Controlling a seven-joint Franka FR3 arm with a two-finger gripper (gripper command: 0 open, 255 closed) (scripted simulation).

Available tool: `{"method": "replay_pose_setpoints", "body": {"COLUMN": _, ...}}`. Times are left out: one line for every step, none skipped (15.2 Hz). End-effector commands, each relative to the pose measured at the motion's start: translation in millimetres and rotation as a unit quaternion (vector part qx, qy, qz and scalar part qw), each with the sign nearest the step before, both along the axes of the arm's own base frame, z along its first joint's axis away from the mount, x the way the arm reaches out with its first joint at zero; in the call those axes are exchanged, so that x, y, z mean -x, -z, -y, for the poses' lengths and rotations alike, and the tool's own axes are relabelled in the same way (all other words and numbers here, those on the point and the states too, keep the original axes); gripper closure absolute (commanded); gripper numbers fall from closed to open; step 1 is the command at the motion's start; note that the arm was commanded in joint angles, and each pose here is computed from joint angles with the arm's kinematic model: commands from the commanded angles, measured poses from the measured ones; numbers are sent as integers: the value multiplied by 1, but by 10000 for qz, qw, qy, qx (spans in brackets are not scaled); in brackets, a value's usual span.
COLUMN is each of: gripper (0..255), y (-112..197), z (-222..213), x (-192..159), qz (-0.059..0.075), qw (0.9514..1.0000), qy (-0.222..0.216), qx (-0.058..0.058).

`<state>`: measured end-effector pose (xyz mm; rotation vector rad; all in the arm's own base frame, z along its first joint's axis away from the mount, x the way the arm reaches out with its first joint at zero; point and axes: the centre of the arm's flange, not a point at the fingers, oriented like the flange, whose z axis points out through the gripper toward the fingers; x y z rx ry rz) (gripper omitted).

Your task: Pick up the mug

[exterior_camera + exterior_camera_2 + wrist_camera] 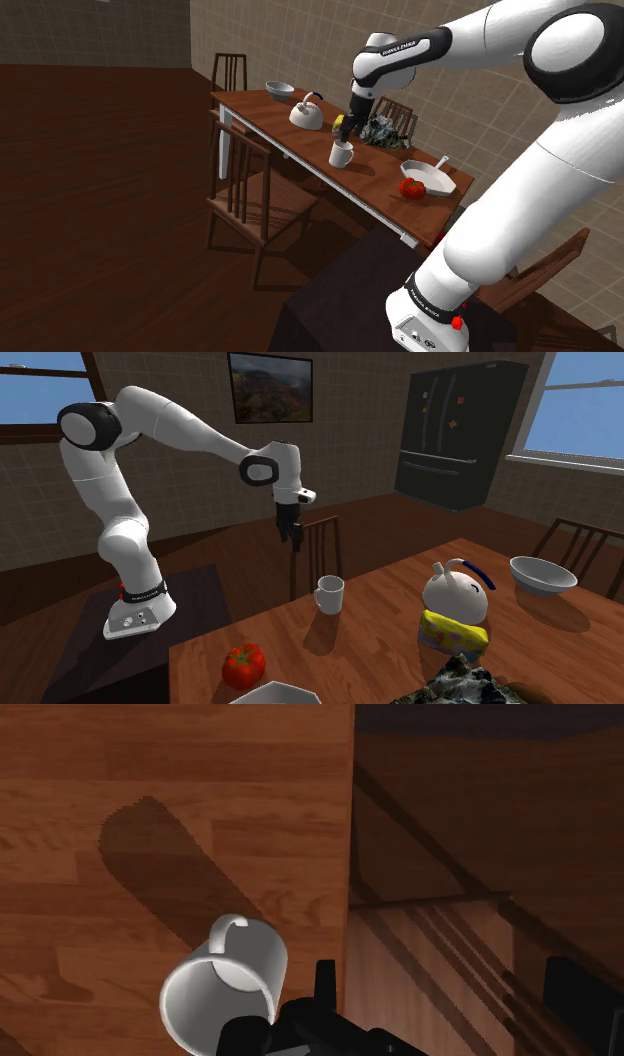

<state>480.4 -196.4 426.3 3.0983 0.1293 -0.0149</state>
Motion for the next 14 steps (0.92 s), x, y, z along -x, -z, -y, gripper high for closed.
{"method": "replay_pose_setpoints", "body": {"gripper": 0, "y": 18, "z": 15, "x": -17, "qz": -39, "qw": 10000, "qy": -38, "qx": 28}}
{"method": "replay_pose_setpoints", "body": {"gripper": 0, "y": 26, "z": 22, "x": -24, "qz": -58, "qw": 10000, "qy": -55, "qx": 40}}
{"method": "replay_pose_setpoints", "body": {"gripper": 0, "y": 33, "z": 30, "x": -32, "qz": -76, "qw": 9999, "qy": -72, "qx": 51}}
{"method": "replay_pose_setpoints", "body": {"gripper": 0, "y": 41, "z": 37, "x": -40, "qz": -95, "qw": 9999, "qy": -88, "qx": 63}}
{"method": "replay_pose_setpoints", "body": {"gripper": 0, "y": 49, "z": 45, "x": -48, "qz": -114, "qw": 9999, "qy": -105, "qx": 74}}
{"method": "replay_pose_setpoints", "body": {"gripper": 0, "y": 56, "z": 53, "x": -56, "qz": -133, "qw": 9998, "qy": -122, "qx": 86}}
{"method": "replay_pose_setpoints", "body": {"gripper": 0, "y": 64, "z": 60, "x": -64, "qz": -152, "qw": 9997, "qy": -138, "qx": 97}}
{"method": "replay_pose_setpoints", "body": {"gripper": 0, "y": 72, "z": 68, "x": -72, "qz": -171, "qw": 9997, "qy": -155, "qx": 109}}
{"method": "replay_pose_setpoints", "body": {"gripper": 0, "y": 79, "z": 75, "x": -79, "qz": -189, "qw": 9996, "qy": -172, "qx": 120}}
{"method": "replay_pose_setpoints", "body": {"gripper": 0, "y": 87, "z": 83, "x": -87, "qz": -208, "qw": 9995, "qy": -189, "qx": 132}}
{"method": "replay_pose_setpoints", "body": {"gripper": 0, "y": 92, "z": 87, "x": -92, "qz": -220, "qw": 9995, "qy": -199, "qx": 139}}
{"method": "replay_pose_setpoints", "body": {"gripper": 0, "y": 97, "z": 87, "x": -92, "qz": -220, "qw": 9995, "qy": -199, "qx": 139}}
{"method": "replay_pose_setpoints", "body": {"gripper": 0, "y": 103, "z": 87, "x": -92, "qz": -220, "qw": 9995, "qy": -199, "qx": 139}}
{"method": "replay_pose_setpoints", "body": {"gripper": 0, "y": 108, "z": 87, "x": -92, "qz": -220, "qw": 9995, "qy": -199, "qx": 139}}
